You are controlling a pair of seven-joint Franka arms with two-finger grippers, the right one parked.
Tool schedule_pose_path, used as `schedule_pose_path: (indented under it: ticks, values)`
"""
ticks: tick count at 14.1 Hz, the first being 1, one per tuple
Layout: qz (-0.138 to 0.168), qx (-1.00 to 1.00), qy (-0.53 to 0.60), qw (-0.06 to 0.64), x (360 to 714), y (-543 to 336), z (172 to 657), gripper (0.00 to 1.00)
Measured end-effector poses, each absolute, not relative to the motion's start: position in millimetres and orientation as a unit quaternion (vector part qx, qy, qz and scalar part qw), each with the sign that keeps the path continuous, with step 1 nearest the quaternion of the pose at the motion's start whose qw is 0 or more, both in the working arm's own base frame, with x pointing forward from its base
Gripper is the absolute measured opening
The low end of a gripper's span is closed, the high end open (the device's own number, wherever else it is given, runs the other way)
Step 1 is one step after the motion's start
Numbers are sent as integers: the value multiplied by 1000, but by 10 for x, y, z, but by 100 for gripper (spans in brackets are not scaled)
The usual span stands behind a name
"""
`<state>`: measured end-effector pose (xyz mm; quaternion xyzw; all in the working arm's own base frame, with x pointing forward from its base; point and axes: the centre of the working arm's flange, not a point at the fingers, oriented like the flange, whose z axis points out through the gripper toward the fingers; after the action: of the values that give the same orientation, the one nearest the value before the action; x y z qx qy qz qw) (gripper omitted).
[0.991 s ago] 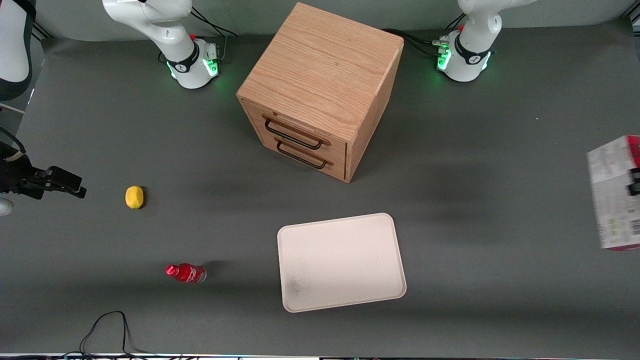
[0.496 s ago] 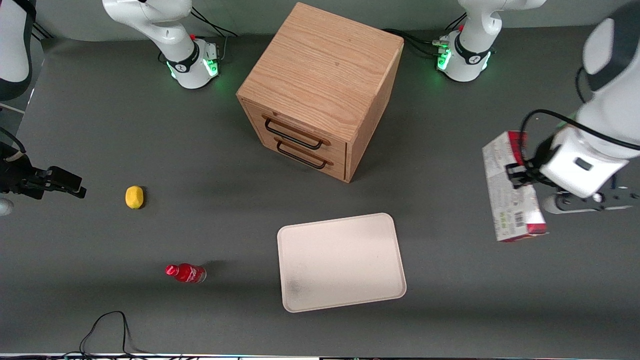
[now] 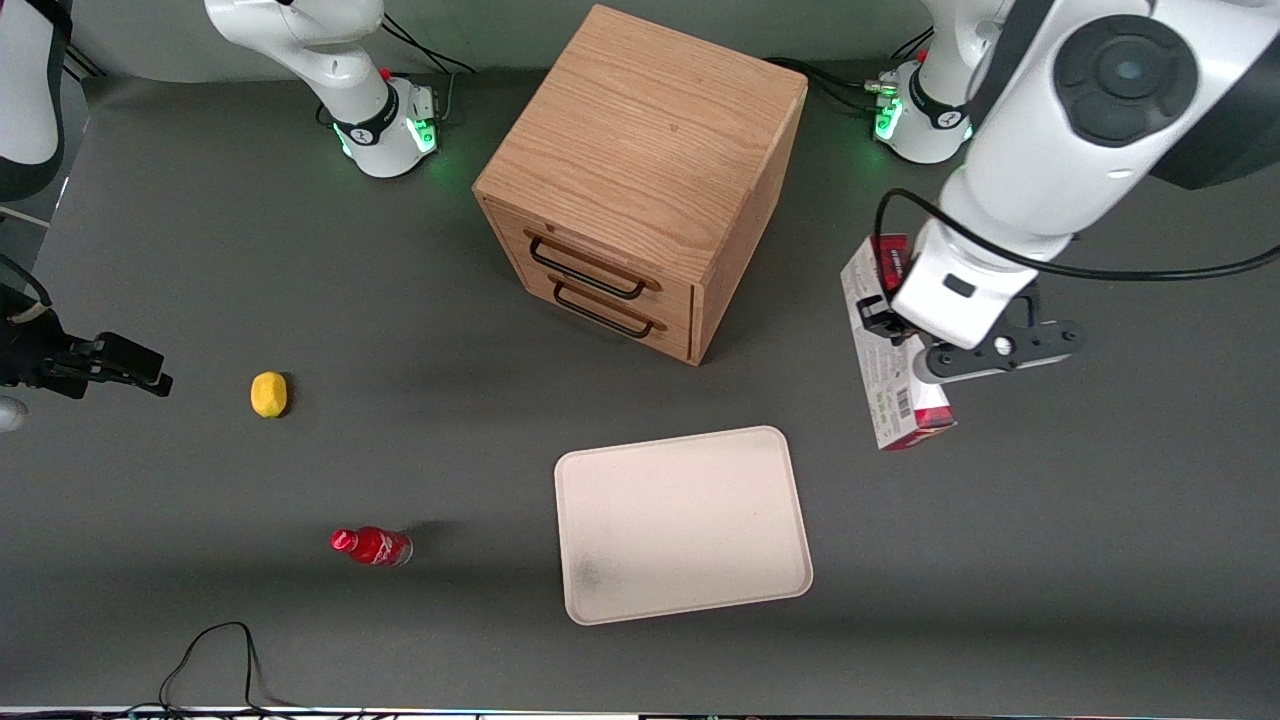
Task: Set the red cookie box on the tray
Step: 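Carry the held box over the white tray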
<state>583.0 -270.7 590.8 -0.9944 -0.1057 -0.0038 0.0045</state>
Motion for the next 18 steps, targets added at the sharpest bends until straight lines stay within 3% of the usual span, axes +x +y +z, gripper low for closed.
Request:
schedule_pose_path:
  ticks: [9,18]
  values:
    - [-19,-992,-125,23,6091,-3342,5447,3]
    - [-30,-991,-134,10,6697,-3487,4309,3]
